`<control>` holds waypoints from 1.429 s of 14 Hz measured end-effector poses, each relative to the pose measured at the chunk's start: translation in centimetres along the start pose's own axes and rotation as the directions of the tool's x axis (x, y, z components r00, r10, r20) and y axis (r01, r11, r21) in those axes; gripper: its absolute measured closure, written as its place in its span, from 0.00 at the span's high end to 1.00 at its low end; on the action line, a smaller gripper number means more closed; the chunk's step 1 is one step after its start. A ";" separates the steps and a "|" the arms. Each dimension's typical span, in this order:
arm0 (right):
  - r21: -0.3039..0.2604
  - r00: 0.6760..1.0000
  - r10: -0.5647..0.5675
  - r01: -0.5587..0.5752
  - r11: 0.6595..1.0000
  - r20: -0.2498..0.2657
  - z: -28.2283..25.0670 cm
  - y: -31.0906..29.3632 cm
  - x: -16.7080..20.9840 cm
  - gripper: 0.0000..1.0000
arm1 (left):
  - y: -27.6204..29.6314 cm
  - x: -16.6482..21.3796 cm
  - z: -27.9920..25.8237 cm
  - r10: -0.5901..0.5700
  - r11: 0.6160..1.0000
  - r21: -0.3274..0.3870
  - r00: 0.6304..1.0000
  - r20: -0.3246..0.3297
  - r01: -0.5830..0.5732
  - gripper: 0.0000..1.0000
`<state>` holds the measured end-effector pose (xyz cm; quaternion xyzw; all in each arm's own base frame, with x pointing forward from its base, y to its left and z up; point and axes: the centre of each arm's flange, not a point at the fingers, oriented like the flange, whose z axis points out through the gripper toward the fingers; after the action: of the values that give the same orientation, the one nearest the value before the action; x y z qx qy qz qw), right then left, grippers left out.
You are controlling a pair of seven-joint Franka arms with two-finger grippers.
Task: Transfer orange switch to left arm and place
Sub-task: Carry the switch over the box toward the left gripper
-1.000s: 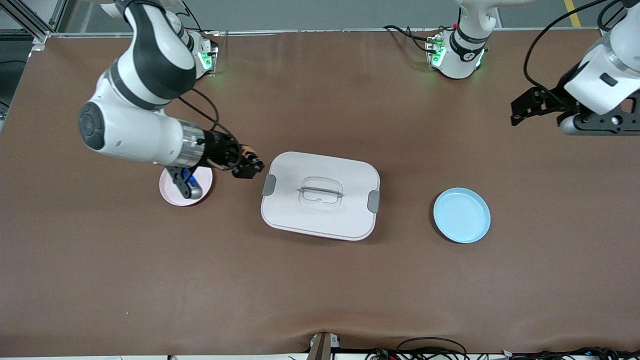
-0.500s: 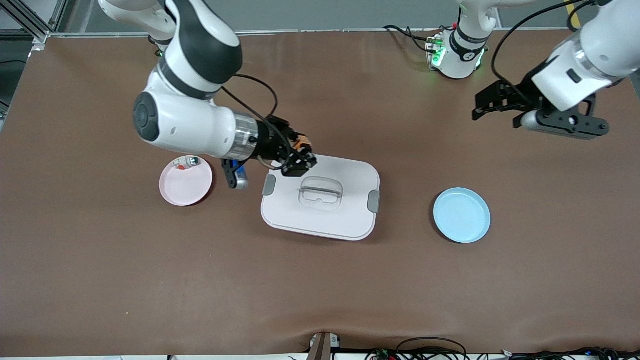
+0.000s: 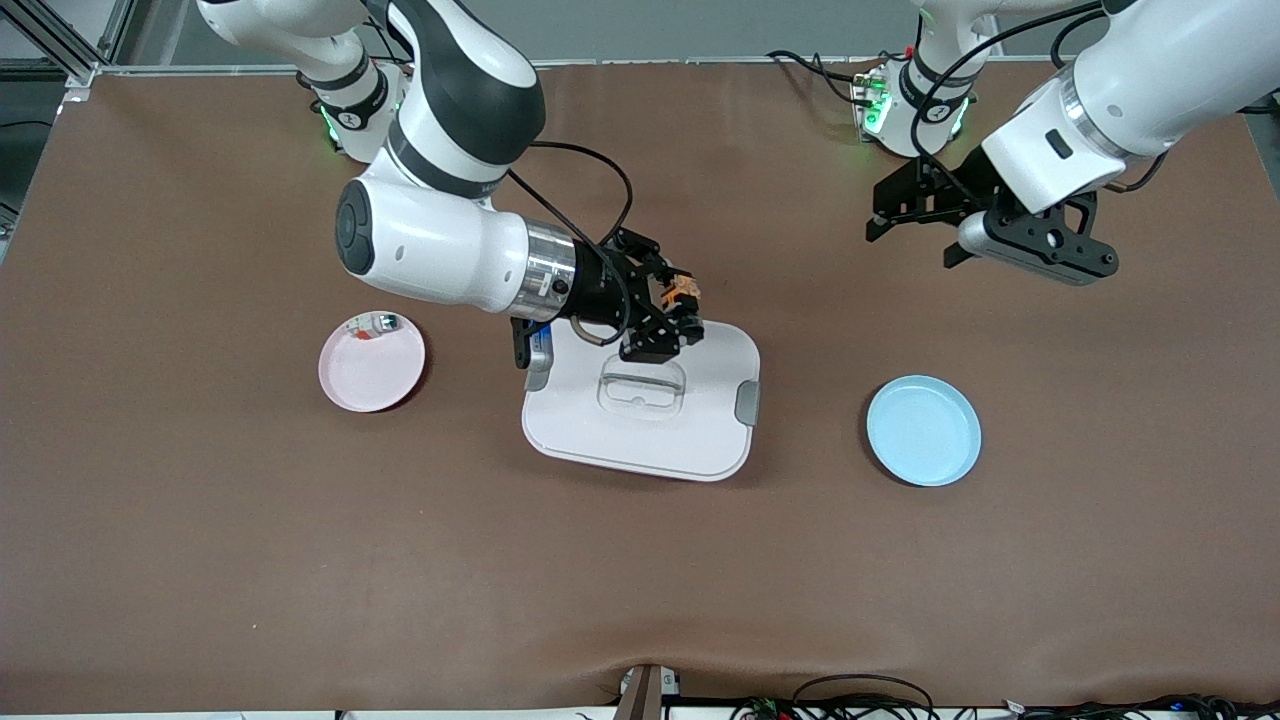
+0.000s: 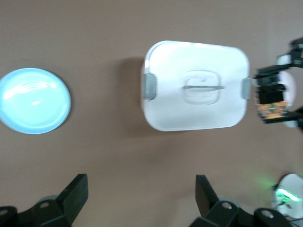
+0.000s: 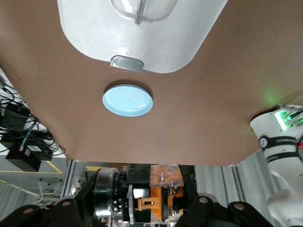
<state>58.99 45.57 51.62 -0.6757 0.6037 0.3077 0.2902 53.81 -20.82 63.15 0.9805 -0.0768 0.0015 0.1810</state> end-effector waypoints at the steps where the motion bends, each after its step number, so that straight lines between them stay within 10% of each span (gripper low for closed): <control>1: 0.022 1.000 0.013 -0.013 1.000 0.013 0.0 -0.1 -0.5 0.72 | 0.1 0.2 0.1 -0.004 1.000 -0.024 1.000 -0.010 0.004 1.00; 8: 0.088 0.990 0.070 -0.081 0.993 0.120 2.3 2.6 -7.3 0.72 | 1.1 2.5 2.0 -0.089 0.975 -0.205 0.995 -0.036 0.080 1.00; 20: 0.162 0.985 0.068 -0.094 0.982 0.160 5.0 2.8 -8.7 0.72 | 4.4 1.9 3.1 -0.095 0.973 -0.215 0.995 -0.016 0.089 0.93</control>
<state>55.13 54.66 55.06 -0.5978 0.6306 0.3181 0.3792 54.91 -26.26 61.87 0.9577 -0.0287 -0.0023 0.2863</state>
